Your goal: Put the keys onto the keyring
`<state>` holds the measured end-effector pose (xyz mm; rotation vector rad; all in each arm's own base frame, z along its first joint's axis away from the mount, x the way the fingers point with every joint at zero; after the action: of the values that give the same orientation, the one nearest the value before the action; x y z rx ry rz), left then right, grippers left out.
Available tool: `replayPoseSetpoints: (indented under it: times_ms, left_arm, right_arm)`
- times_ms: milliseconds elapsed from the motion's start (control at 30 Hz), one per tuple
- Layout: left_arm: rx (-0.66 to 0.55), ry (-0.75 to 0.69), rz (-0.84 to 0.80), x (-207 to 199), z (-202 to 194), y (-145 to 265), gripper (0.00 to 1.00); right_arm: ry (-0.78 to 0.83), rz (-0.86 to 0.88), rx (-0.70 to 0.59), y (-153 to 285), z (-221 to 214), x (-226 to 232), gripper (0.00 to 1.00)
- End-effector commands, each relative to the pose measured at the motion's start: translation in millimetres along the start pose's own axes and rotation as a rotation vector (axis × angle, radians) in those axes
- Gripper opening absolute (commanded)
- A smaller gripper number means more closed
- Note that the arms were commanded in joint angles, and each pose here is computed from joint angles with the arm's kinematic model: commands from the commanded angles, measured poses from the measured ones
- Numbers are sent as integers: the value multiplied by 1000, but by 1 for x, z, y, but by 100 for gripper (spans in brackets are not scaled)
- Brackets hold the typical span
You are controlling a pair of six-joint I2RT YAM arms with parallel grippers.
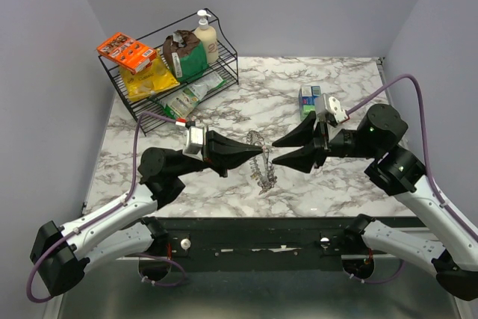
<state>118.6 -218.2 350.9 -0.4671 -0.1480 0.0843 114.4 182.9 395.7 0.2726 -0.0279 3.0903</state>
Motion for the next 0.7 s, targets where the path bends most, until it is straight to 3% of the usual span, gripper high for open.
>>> replayPoseSetpoints:
  times_ms: [0,100,300,500,533,667]
  left_arm:
    - [-59,-39,-29,0,19,-7,0]
    - [-57,-36,-34,0,19,-8,0]
    - [-59,-34,-34,0,20,-8,0]
    - [-60,-33,-31,0,20,-8,0]
    - [-62,-33,-27,0,20,-8,0]
    - [-63,-37,-28,0,21,-8,0]
  right_arm:
    - [-14,-30,-3,-1,-6,-5,51]
    - [-18,-44,0,-1,-8,-8,51]
    - [-20,-45,3,-3,-9,-9,40]
    - [-27,-39,14,-3,-13,-10,21]
    - [-25,-41,12,-3,-13,-10,12]
    - [-24,-51,11,0,-17,-9,5]
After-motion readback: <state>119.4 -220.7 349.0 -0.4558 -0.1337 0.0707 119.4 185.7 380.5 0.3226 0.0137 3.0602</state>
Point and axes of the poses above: each gripper's point midway between its finger pads, its own y axis back along the fingers, its own x axis along the line the jaws close on, z = x × y, the point moved 9 cm from there along y, back along the fingers, and after that the axes turned 8 degrees about -y, right-handed, at the moved point
